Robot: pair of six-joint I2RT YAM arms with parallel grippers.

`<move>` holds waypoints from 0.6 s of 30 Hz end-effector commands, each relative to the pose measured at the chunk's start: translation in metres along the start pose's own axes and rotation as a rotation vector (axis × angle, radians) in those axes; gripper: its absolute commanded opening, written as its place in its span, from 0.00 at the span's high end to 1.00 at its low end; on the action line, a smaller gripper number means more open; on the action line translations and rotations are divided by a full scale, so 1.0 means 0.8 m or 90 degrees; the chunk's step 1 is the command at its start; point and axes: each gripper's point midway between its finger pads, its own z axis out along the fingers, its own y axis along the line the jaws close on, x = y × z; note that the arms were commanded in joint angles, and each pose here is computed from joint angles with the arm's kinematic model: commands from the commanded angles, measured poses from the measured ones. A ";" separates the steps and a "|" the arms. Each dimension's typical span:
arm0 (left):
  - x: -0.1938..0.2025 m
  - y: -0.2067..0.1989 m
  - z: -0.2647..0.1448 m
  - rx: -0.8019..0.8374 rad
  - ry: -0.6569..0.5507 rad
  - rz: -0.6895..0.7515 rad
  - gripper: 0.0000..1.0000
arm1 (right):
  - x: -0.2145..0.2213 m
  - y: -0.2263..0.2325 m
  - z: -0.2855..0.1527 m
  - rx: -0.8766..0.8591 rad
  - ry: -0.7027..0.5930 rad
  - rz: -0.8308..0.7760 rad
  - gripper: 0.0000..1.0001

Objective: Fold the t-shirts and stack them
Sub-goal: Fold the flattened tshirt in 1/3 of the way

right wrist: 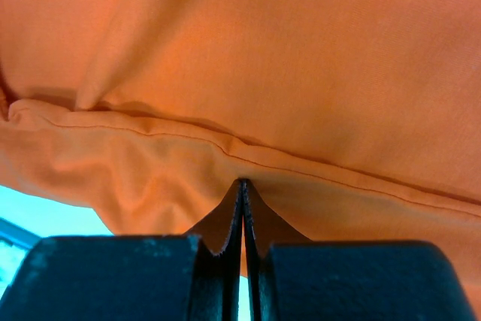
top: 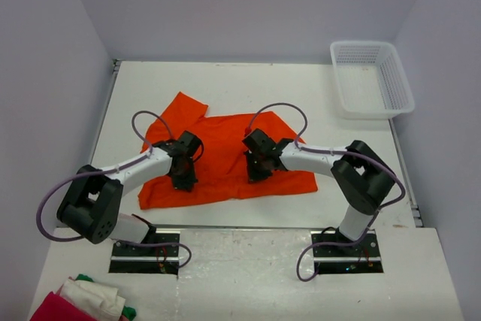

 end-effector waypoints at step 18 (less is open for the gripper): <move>0.025 0.032 -0.024 -0.064 0.012 -0.019 1.00 | 0.171 -0.038 -0.007 0.099 0.113 0.050 1.00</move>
